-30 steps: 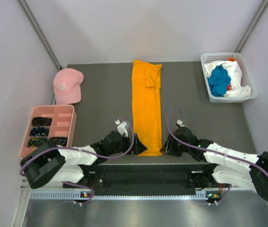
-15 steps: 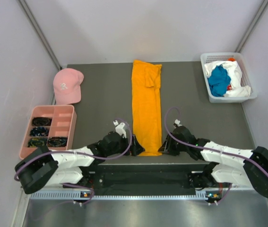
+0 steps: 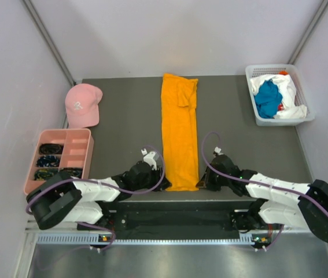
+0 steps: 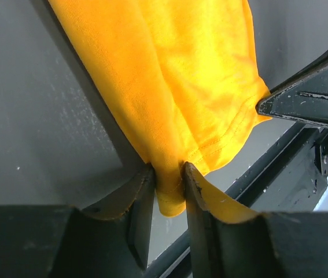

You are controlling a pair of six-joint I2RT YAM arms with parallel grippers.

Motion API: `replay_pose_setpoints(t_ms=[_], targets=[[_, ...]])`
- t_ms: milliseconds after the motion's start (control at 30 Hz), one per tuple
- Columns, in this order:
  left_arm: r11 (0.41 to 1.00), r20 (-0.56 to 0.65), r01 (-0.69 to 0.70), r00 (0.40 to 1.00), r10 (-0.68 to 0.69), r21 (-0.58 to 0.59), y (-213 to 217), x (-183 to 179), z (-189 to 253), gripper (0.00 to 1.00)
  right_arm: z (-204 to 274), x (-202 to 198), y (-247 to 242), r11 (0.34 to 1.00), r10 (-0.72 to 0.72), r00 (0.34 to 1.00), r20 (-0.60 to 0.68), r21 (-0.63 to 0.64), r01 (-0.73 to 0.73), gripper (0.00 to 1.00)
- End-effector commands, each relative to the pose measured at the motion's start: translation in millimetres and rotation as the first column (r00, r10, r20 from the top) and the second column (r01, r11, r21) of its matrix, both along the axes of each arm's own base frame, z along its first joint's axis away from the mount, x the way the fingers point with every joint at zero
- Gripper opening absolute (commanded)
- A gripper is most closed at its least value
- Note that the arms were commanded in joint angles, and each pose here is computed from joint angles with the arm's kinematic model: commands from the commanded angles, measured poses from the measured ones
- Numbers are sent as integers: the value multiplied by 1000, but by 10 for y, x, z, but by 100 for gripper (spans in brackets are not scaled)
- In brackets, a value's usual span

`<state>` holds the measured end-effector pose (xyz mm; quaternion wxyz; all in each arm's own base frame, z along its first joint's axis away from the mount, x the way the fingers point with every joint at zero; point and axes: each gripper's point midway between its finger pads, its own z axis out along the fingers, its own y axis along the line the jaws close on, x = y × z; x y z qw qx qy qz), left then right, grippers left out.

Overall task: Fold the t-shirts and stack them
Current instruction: Grab the bottom of the folded rectangular tshirt with both arms, then fold the folded rectangular tshirt in 1/3 of the way

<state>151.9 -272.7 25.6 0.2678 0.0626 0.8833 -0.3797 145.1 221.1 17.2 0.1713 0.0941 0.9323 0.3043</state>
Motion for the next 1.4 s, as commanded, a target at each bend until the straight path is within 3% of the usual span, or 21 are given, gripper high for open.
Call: replay_pose_setpoints(t_ms=[0, 133, 167, 233, 300, 567, 867, 1100, 1367], targets=[[999, -28, 16, 999, -15, 32, 21, -52, -81, 33, 18, -2, 11, 1000, 18, 1000, 20, -13, -18, 11], [999, -21, 6, 1000, -5, 34, 42, -41, -66, 31, 15, 2, 20, 1000, 18, 1000, 20, -11, -18, 11], [999, -24, 6, 1000, -5, 39, 51, -48, -75, 26, 15, 1, 22, 1000, 19, 1000, 19, -10, -19, 10], [999, -23, -3, 1000, 4, 46, 67, -38, -77, 0, 12, 0, 24, 1000, 22, 1000, 18, -11, -22, 9], [999, -27, -2, 1000, 4, 52, 78, -46, -83, 0, 24, 9, 24, 1000, 25, 999, 23, -15, -25, 0], [999, 48, 40, 998, -41, 21, -80, 67, 383, 0, 258, 95, 57, 999, 34, 996, 78, -9, -33, 0], [997, 136, 79, 987, -82, 27, -318, 292, 925, 0, 852, 457, 20, 998, -4, 968, 252, -65, 21, 0], [994, 237, -34, 971, 9, 102, -293, 685, 961, 0, 1331, 901, -115, 980, -95, 902, 421, -121, 159, 0], [986, 290, -124, 953, 87, 111, -161, 1167, 1036, 0, 1431, 1408, -178, 962, -148, 870, 470, -134, 237, 0]])
